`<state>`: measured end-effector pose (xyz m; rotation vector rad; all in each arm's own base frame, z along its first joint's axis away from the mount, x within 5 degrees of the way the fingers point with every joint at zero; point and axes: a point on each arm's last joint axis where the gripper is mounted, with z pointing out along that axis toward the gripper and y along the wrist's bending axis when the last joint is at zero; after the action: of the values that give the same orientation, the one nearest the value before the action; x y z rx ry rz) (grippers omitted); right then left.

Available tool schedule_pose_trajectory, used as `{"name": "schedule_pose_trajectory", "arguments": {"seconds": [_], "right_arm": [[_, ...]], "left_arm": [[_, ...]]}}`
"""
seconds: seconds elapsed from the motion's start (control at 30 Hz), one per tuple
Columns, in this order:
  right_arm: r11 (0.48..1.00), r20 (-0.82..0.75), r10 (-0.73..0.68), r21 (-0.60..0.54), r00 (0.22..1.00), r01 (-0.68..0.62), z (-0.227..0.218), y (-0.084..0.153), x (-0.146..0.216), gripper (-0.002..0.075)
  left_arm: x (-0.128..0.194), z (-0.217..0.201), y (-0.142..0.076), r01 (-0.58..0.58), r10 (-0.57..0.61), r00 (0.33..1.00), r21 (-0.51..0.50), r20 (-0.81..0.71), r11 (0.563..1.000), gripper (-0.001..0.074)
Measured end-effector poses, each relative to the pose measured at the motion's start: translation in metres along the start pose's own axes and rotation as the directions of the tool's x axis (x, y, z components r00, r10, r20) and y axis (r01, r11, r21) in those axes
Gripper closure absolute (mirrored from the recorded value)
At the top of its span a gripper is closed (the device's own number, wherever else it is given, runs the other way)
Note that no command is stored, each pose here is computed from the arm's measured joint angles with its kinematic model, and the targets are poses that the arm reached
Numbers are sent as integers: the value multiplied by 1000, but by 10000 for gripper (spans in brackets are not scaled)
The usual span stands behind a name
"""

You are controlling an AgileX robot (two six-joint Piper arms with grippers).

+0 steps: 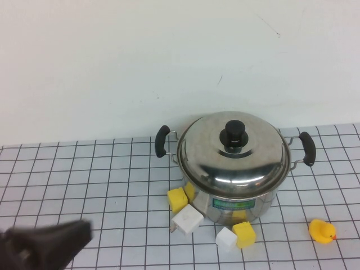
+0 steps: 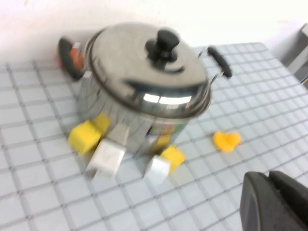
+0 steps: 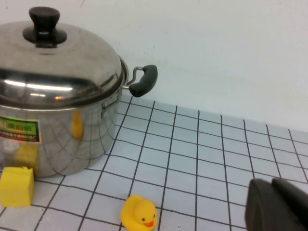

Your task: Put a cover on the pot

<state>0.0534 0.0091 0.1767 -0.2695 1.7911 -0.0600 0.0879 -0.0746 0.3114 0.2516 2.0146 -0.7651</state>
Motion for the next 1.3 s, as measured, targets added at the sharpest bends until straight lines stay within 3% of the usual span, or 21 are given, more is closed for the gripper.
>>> {"name": "schedule_pose_trajectory", "arguments": {"seconds": [0.2,0.53,0.7,1.0,1.2,1.3], "right_arm": [[1000,0,0,0,1000,0,0,0,0,728],[1000,0,0,0,1000,0,0,0,0,728],[1000,0,0,0,1000,0,0,0,0,728],[1000,0,0,0,1000,0,0,0,0,728],[1000,0,0,0,1000,0,0,0,0,728],[1000,0,0,0,1000,0,0,0,0,728]], "left_arm": [[13,-25,16,34,-35,999,-122,-5,992,735],[17,-30,34,61,-74,997,-322,-28,945,735],[34,-25,45,35,-43,999,-337,-14,941,735],[89,-26,76,244,-162,955,-345,250,906,736],[111,-26,84,157,-33,958,-428,284,890,736],[117,-23,89,177,-40,957,-468,287,866,736]]}}
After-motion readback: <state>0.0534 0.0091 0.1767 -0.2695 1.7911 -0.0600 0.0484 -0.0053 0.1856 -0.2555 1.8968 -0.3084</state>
